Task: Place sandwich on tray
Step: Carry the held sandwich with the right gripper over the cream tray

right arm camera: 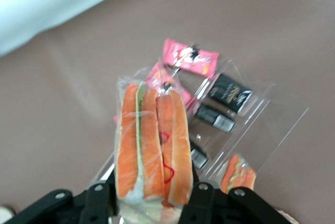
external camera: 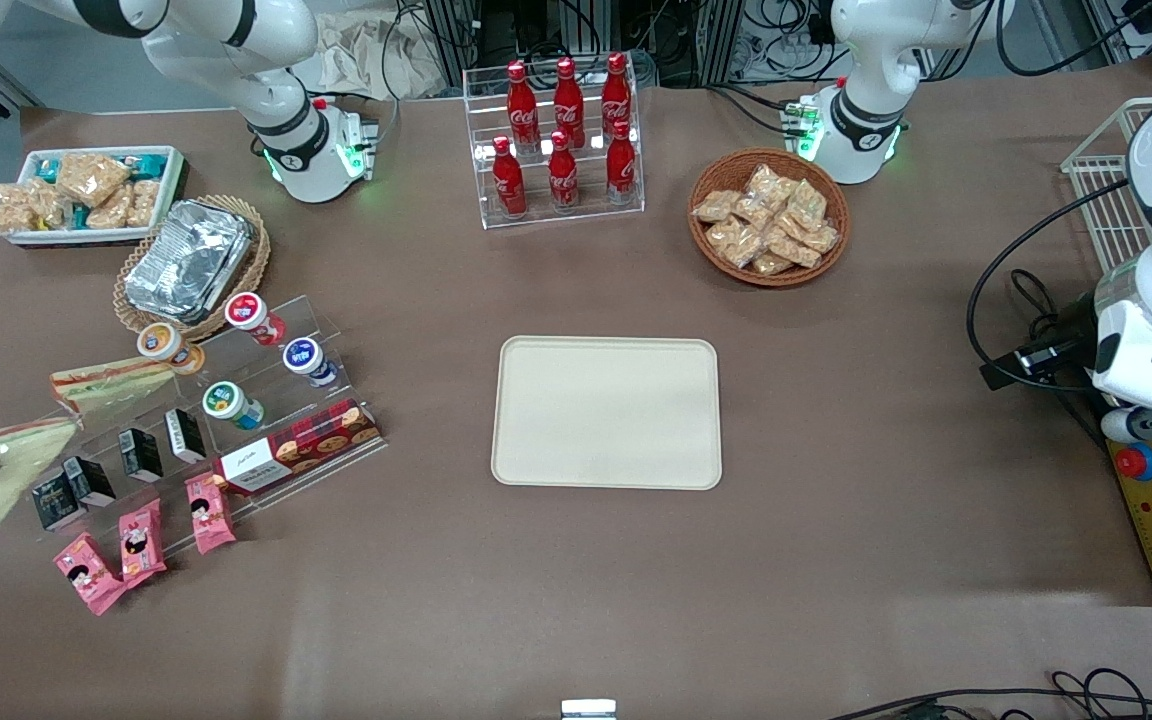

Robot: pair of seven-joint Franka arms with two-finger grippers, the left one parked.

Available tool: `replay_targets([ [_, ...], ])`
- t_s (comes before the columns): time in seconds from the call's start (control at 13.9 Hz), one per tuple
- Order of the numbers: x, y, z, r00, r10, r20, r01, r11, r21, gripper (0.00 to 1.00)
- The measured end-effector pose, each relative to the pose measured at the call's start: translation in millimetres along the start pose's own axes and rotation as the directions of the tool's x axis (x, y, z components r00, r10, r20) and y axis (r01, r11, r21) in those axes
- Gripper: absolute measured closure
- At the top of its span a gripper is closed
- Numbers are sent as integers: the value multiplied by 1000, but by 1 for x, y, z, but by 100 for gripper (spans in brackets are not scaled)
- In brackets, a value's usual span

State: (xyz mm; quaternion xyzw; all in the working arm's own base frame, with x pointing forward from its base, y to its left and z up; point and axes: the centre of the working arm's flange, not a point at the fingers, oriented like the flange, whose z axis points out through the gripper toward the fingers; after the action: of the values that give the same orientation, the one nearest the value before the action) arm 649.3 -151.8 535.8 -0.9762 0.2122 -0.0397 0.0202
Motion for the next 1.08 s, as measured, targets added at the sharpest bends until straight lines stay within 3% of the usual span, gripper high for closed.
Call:
replay_targets([
  [0.22, -29, -69, -9, 987, -154, 42, 155, 988, -16, 52],
  [0.57, -71, -153, -11, 945, -313, 90, 310, 949, 47, 62],
  [0.79, -122, -241, -11, 880, -464, 99, 448, 881, 153, 61],
  [1.08, -198, -341, -1, 767, -635, 88, 606, 763, 226, 61],
])
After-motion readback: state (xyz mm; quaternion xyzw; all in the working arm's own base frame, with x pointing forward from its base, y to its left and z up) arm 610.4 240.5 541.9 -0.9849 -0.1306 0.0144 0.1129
